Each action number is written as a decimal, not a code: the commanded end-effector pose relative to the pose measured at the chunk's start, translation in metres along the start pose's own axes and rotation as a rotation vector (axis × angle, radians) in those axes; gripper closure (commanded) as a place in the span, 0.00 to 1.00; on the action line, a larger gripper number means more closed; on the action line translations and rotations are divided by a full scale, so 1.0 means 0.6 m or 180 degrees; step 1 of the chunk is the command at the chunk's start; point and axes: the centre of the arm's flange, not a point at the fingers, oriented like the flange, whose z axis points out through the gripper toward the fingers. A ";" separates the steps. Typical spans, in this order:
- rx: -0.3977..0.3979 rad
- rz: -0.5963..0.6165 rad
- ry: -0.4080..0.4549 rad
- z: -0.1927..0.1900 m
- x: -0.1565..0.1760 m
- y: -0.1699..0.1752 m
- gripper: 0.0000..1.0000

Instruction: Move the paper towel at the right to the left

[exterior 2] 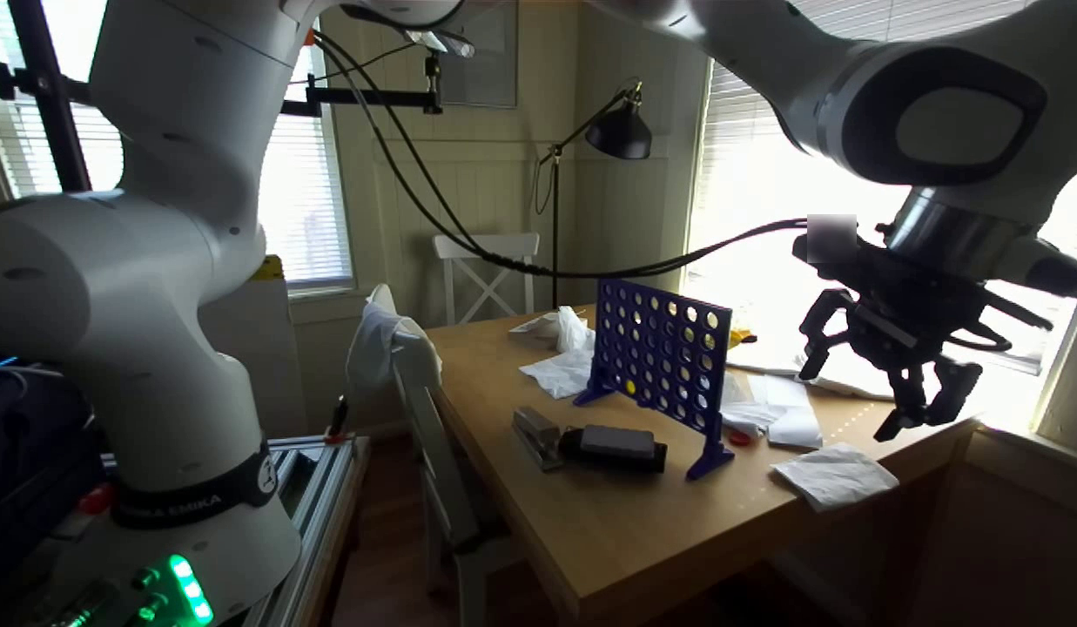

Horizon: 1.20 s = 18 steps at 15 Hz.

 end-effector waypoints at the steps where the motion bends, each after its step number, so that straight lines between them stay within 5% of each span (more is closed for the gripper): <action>1: 0.0042 -0.0046 0.0016 0.006 0.010 0.003 0.00; 8: 0.0043 -0.0138 0.0391 0.099 0.096 0.002 0.00; 18: 0.0709 0.0125 0.0537 0.235 0.177 0.036 0.00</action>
